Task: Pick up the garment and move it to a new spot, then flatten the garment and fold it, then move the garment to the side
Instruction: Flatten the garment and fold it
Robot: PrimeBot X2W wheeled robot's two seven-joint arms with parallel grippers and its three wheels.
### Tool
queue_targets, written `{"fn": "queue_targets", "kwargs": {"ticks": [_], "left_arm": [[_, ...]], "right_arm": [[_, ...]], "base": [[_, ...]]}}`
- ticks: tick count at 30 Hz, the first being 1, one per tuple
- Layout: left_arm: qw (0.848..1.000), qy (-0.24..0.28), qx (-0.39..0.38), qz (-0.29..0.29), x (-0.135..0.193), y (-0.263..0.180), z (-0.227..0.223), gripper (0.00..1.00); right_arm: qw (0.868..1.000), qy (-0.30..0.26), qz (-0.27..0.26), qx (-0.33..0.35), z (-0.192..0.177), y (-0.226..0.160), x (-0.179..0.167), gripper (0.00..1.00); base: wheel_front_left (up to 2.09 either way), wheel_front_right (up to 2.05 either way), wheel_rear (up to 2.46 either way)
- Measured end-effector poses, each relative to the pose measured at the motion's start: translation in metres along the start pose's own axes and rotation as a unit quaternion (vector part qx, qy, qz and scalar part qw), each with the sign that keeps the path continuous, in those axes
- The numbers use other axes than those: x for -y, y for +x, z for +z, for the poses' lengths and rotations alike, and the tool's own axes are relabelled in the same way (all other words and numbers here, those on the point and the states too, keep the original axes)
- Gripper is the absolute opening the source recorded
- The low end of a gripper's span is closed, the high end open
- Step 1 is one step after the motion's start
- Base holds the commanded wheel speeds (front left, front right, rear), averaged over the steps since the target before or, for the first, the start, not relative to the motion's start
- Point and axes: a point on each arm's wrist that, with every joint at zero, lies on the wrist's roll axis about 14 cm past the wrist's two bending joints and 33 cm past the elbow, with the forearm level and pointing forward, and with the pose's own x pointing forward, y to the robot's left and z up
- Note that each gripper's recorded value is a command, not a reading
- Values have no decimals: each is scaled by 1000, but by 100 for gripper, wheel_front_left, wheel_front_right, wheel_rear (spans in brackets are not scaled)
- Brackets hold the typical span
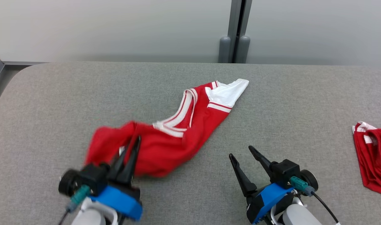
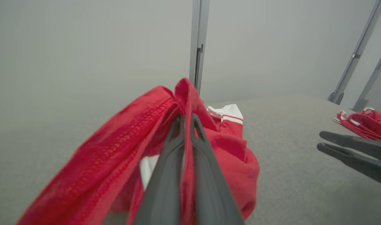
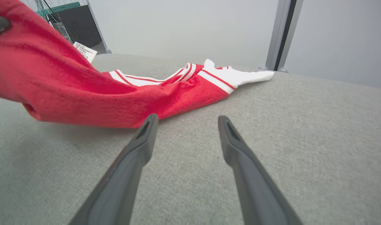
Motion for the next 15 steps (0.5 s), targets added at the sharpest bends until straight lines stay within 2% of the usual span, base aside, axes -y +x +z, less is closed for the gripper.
{"fn": "queue_targets", "kwargs": {"ticks": [1,2,4,7,10,15], "left_arm": [[1000,-2,-26,1,1,-9,-17,0],[999,-6,-52,7,-1,-18,-34,27],[994,-27,-100,28,-6,-37,-65,100],[986,-51,-148,49,-9,-55,-96,100],[983,-66,-160,60,-10,-60,-104,100],[986,-74,-118,88,-26,-50,-82,100]], "right_arm": [[1000,1,2,-4,-3,0,-1,100],[1000,1,3,-6,-4,0,-2,100],[1000,1,5,-11,-7,0,-3,100],[1000,2,5,-14,-10,-1,-3,100],[1000,2,4,-17,-11,-1,-2,100],[1000,2,3,-17,-11,0,-2,100]], "base": [[0,0,0],[0,0,0],[0,0,0],[0,0,0],[0,0,0],[0,0,0]]}}
